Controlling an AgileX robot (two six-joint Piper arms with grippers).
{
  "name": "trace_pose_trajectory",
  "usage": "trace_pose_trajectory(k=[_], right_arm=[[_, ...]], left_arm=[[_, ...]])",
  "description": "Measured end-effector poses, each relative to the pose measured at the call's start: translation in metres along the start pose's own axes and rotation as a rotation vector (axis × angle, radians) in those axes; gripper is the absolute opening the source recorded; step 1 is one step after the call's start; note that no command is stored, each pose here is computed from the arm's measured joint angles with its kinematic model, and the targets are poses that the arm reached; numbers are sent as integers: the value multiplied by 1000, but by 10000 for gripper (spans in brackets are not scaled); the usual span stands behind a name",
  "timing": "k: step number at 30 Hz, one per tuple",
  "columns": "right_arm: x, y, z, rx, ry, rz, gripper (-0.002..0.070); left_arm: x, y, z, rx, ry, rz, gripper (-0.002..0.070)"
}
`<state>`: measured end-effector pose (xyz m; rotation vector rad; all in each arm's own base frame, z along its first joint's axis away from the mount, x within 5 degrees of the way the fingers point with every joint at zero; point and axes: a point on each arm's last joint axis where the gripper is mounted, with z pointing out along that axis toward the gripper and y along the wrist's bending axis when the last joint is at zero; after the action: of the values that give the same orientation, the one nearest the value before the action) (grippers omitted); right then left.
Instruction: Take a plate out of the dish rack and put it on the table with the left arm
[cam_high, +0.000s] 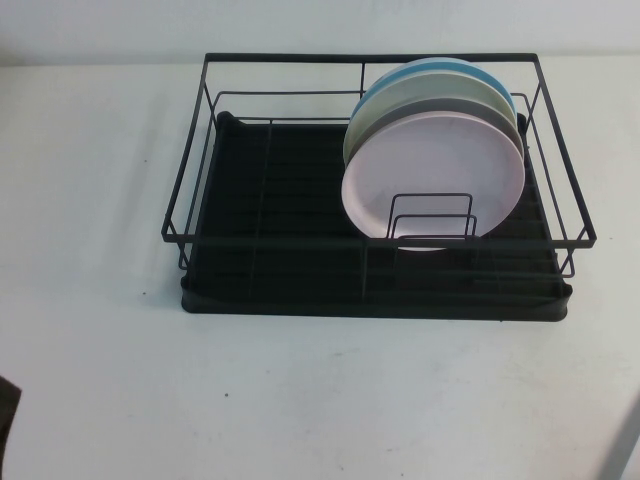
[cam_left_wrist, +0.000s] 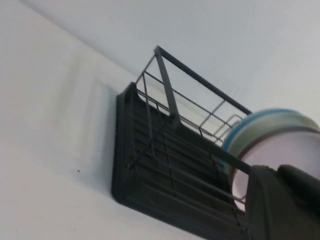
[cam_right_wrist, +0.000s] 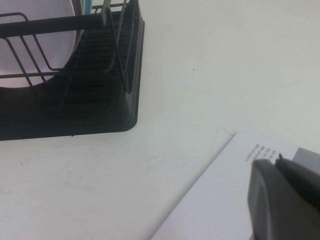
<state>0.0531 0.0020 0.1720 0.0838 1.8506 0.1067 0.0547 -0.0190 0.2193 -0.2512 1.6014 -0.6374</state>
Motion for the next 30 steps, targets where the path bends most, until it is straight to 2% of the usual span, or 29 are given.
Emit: trace_pose_trajectory(k=[4, 8, 13, 17, 23, 27, 30], right_arm=[[0, 0, 0, 0, 0, 0, -20], [0, 0, 0, 0, 0, 0, -20], [0, 0, 0, -1, 0, 2, -20], [0, 0, 0, -1, 0, 2, -20], [0, 0, 0, -1, 0, 2, -20], [0, 0, 0, -1, 0, 2, -20], [0, 0, 0, -1, 0, 2, -20]], left_arm=[[-23, -25, 6, 63, 124, 170, -3], [-51, -56, 14, 177, 262, 451, -3], [-85, -79, 32, 236, 406, 697, -3], [-103, -88, 58, 287, 554, 816, -3], [-128, -98, 106, 314, 623, 847, 3], [-127, -102, 146, 386, 690, 888, 102], [-117, -113, 175, 480, 721, 948, 269]])
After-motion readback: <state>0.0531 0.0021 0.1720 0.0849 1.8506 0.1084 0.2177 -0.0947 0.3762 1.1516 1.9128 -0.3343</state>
